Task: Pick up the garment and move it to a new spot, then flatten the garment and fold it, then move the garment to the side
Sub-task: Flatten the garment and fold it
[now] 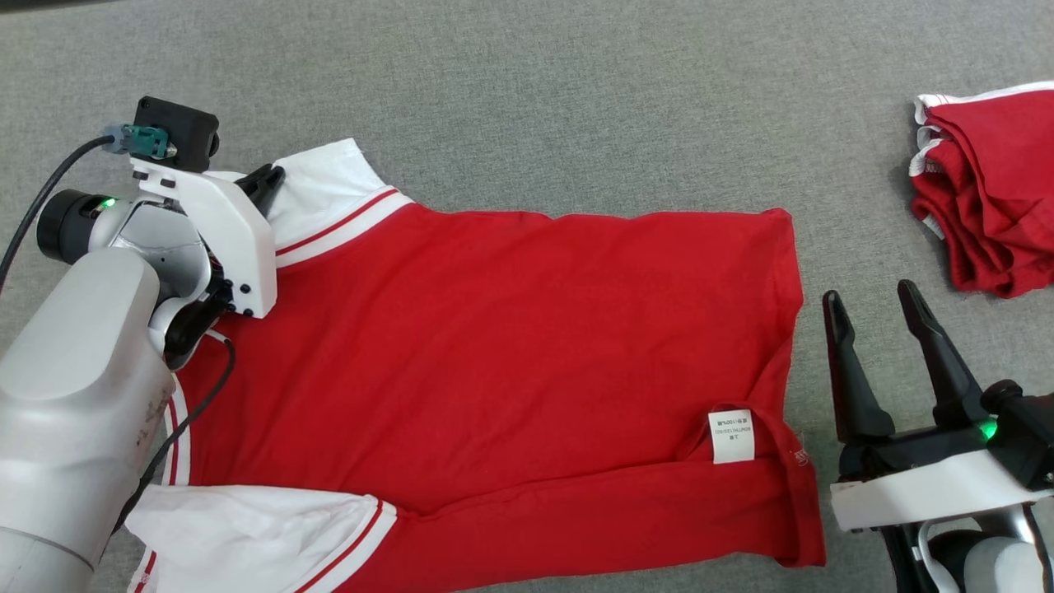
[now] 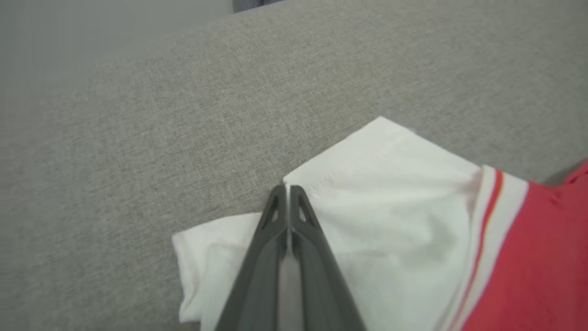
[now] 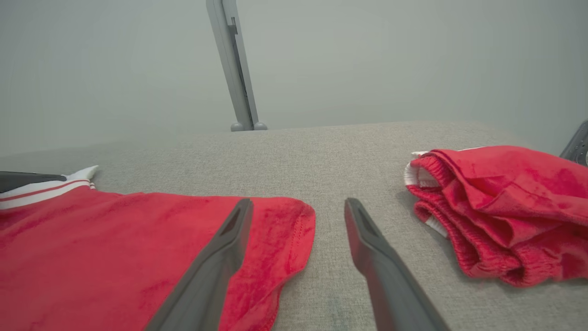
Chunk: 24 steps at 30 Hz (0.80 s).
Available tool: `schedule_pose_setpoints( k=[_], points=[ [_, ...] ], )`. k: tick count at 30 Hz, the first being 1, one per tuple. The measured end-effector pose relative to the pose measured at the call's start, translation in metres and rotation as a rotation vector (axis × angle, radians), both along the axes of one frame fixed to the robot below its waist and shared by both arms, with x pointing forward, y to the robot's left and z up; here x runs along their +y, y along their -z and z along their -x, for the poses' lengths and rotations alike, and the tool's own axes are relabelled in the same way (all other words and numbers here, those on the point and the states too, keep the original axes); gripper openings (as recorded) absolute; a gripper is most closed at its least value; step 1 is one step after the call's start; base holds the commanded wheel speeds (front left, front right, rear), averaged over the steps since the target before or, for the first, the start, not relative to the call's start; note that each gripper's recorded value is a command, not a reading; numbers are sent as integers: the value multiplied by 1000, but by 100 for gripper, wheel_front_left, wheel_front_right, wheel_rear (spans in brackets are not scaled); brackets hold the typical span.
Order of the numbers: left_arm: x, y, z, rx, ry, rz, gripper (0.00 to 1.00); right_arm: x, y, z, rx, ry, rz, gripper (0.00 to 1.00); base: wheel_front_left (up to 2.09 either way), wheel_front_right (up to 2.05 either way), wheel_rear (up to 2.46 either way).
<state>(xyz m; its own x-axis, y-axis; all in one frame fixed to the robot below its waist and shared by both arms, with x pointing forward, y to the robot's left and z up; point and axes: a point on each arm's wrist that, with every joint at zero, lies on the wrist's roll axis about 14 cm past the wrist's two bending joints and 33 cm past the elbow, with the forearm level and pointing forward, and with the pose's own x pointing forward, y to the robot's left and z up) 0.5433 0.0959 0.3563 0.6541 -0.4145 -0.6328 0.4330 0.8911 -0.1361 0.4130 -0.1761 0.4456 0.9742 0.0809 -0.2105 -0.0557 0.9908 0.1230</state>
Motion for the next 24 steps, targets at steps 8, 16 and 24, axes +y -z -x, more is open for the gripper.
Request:
schedule_pose_setpoints(
  k=[8,16,24],
  points=[
    [0,-22,-9,-120,-17,46,0,-17,-10,-26,-21,31,41,100,0,0,0],
    [8,-31,-12,-158,-35,74,0,8,35,-47,170,-48,28,100,0,0,0],
    [10,-29,-12,-162,-38,87,0,5,64,-50,279,-41,21,100,0,0,0]
  ],
)
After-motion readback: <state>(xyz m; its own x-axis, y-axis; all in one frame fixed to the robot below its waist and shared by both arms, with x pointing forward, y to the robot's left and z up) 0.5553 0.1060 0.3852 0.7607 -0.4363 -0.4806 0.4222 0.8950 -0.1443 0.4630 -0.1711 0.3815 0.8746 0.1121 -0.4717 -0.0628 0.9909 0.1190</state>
